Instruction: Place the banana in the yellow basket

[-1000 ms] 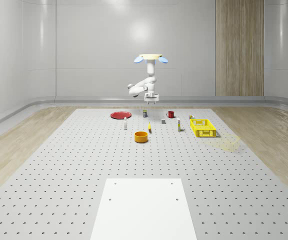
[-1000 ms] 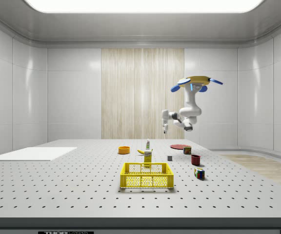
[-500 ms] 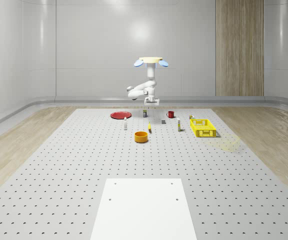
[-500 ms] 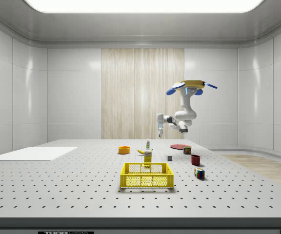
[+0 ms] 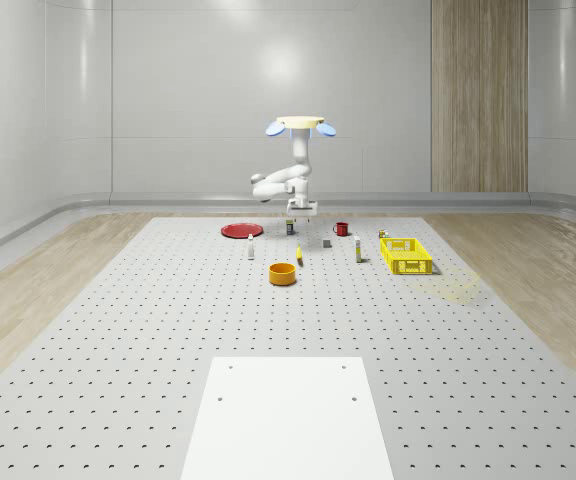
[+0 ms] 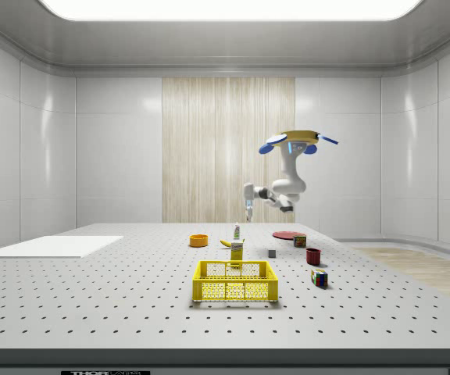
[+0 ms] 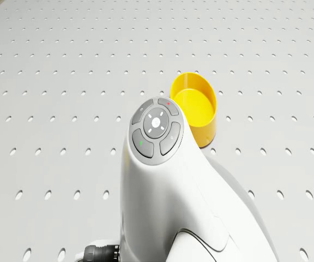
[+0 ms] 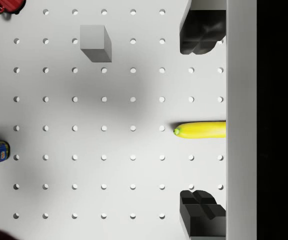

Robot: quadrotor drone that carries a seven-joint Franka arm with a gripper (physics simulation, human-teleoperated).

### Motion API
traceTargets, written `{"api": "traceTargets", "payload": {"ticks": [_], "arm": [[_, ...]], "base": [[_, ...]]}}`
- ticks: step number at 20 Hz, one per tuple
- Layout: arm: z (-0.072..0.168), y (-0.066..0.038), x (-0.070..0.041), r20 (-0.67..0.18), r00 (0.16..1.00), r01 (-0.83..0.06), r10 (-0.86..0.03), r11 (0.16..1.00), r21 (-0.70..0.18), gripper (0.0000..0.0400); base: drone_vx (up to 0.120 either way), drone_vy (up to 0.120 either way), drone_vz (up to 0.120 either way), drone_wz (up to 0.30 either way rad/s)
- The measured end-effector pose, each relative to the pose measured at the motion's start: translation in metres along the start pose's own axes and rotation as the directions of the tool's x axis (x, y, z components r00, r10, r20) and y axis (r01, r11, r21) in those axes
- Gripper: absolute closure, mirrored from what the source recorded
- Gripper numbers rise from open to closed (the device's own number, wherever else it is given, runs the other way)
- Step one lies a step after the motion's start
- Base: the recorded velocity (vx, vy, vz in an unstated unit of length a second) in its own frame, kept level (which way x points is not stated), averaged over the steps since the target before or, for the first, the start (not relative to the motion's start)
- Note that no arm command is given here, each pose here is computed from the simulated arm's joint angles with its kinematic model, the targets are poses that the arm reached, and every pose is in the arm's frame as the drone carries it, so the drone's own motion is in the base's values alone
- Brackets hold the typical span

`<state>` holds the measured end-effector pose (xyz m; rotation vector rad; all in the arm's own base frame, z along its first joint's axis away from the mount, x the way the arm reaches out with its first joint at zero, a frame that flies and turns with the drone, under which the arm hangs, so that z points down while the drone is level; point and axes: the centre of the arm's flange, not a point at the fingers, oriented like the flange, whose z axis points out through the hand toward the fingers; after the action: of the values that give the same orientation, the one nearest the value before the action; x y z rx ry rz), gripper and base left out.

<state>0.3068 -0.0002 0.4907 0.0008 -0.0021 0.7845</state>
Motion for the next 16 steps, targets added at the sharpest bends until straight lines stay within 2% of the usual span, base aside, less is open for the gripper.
{"api": "traceTargets", "payload": {"ticks": [8, 11, 16], "arm": [[0.0, 0.0, 0.0, 0.0, 1.0, 0.0, 0.0, 1.0, 0.0, 0.0], [0.0, 0.0, 0.0, 0.0, 1.0, 0.0, 0.0, 1.0, 0.0, 0.0], [0.0, 0.0, 0.0, 0.0, 1.0, 0.0, 0.0, 1.0, 0.0, 0.0]], "base": [[0.0, 0.0, -0.12, 0.0], [0.12, 0.0, -0.107, 0.0], [0.12, 0.0, 0.0, 0.0]]}}
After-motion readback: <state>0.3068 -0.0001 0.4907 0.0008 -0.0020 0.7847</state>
